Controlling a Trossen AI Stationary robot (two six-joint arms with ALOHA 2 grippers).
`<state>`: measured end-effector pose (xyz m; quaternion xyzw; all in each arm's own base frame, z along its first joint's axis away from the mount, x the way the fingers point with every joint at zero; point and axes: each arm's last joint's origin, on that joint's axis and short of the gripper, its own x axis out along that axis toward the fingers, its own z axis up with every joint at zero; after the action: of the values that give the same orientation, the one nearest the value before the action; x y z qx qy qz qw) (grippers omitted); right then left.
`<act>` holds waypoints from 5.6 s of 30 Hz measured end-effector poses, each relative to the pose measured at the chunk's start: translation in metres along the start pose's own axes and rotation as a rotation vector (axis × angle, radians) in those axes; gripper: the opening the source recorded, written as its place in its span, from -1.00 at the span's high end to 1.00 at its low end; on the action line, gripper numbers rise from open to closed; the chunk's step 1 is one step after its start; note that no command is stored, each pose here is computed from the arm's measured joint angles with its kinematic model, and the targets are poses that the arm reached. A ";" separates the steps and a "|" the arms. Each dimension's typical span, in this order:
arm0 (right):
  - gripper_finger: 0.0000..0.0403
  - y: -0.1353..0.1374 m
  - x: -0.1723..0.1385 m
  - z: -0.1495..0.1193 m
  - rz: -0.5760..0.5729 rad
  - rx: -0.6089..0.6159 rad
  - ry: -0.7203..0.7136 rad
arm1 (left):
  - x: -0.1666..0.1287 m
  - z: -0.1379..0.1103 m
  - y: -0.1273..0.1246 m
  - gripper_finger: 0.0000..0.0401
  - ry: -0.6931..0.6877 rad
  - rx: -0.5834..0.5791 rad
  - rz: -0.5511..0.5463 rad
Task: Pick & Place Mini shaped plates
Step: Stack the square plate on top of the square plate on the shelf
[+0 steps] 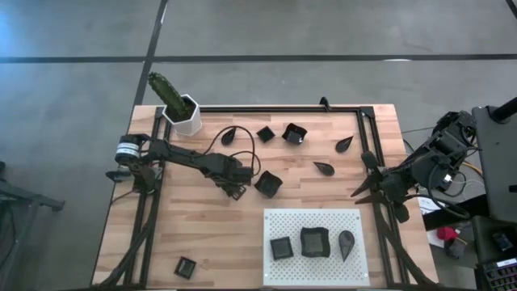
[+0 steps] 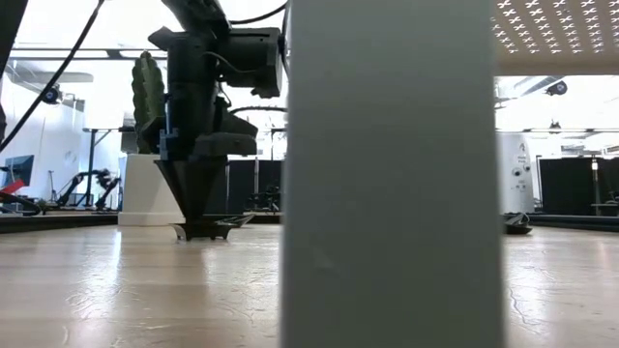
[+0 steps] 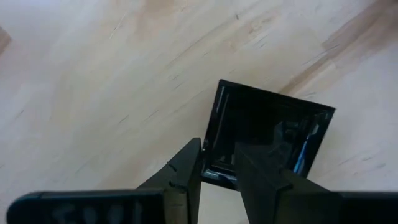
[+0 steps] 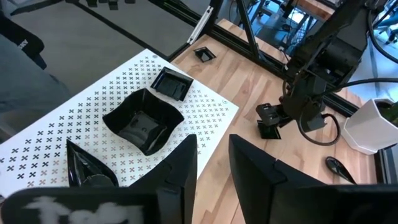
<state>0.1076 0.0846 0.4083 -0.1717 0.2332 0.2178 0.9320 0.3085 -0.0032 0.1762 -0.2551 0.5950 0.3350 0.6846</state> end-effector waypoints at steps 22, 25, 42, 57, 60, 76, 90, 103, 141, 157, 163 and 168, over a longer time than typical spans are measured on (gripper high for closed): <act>0.59 0.000 0.000 0.000 0.000 0.000 0.000 | 0.016 0.003 0.006 0.55 -0.051 -0.013 -0.010; 0.57 0.000 0.000 0.000 0.000 -0.002 0.000 | 0.016 0.003 0.006 0.66 -0.049 -0.012 -0.015; 0.65 0.000 0.000 0.000 0.000 -0.001 0.000 | -0.033 0.018 -0.001 1.00 -0.048 0.037 -0.068; 0.57 0.000 0.000 0.000 0.000 -0.002 0.000 | -0.166 0.025 0.007 1.00 -0.238 0.141 -0.145; 0.56 0.000 0.000 0.000 0.000 -0.001 0.000 | -0.191 0.023 0.006 1.00 -0.297 0.192 -0.205; 0.66 0.000 0.000 0.000 0.000 -0.002 0.000 | -0.220 0.022 -0.014 1.00 -0.376 0.203 -0.420; 0.57 0.000 0.000 0.000 -0.001 -0.001 0.000 | -0.225 0.029 -0.019 1.00 -0.478 0.090 -0.453; 0.60 0.000 0.000 0.000 0.000 -0.001 0.000 | -0.225 0.026 -0.022 1.00 -0.395 0.209 -0.542; 0.63 0.000 0.000 0.000 -0.001 -0.029 0.000 | -0.188 0.009 -0.112 1.00 -0.154 0.496 -0.944; 0.60 0.000 0.000 0.000 0.000 -0.029 0.001 | -0.168 0.007 -0.140 1.00 -0.152 0.520 -0.983; 0.66 0.000 0.000 0.000 -0.001 -0.027 0.001 | -0.164 0.008 -0.142 1.00 -0.152 0.517 -0.974; 0.67 0.000 0.000 0.000 0.000 -0.026 0.001 | -0.151 0.009 -0.149 1.00 -0.111 0.522 -0.958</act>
<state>0.1075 0.0845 0.4083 -0.1839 0.2306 0.2207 0.9297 0.4170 -0.1162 0.3192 -0.3010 0.4386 -0.1599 0.8315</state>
